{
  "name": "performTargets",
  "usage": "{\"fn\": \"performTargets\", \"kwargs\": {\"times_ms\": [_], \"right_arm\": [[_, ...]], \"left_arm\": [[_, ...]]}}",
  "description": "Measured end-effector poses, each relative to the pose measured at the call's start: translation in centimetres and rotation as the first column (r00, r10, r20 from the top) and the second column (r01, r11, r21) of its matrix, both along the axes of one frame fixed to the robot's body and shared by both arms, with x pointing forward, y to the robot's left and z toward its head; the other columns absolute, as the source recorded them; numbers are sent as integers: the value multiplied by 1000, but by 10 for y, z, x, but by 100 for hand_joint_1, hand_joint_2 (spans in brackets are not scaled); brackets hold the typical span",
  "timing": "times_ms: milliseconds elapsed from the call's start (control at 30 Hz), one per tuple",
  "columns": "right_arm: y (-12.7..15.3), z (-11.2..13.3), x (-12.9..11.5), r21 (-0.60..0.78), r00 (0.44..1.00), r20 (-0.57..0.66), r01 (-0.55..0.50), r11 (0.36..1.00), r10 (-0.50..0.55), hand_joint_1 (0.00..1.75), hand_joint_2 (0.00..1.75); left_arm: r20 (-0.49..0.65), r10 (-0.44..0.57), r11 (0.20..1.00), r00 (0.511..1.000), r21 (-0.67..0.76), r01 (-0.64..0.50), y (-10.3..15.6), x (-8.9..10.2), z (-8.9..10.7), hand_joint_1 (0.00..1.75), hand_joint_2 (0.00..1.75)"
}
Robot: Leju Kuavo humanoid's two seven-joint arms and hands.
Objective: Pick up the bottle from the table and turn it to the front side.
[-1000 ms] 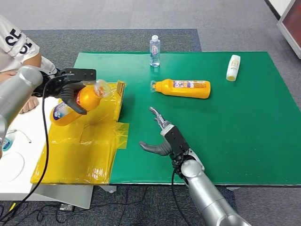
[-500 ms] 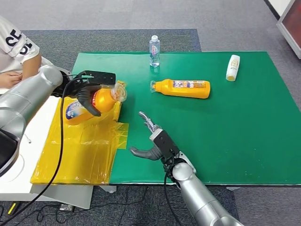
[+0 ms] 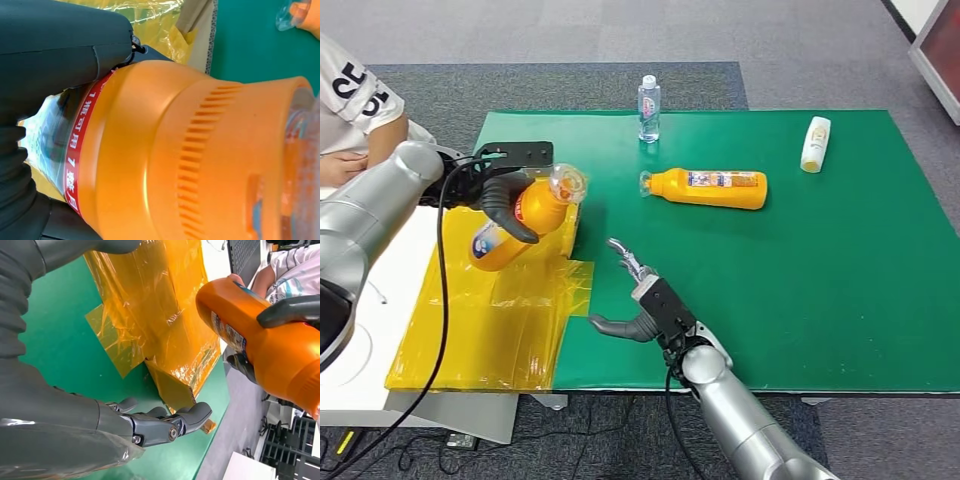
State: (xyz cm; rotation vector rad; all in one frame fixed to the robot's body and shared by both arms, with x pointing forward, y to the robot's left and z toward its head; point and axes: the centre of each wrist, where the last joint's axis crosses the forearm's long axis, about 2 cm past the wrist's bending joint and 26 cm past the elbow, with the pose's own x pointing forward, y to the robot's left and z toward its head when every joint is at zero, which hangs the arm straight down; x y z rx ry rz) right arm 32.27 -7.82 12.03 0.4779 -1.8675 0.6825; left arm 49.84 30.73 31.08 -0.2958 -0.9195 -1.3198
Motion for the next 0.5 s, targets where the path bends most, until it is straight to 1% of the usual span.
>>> {"fn": "performTargets", "kwargs": {"times_ms": [500], "right_arm": [[3,7,4,-7,1000,16,-18,1000,18,0,175]], "left_arm": [[-41,12,998,999,-64,-15,18,-3,-5,175,175]]}}
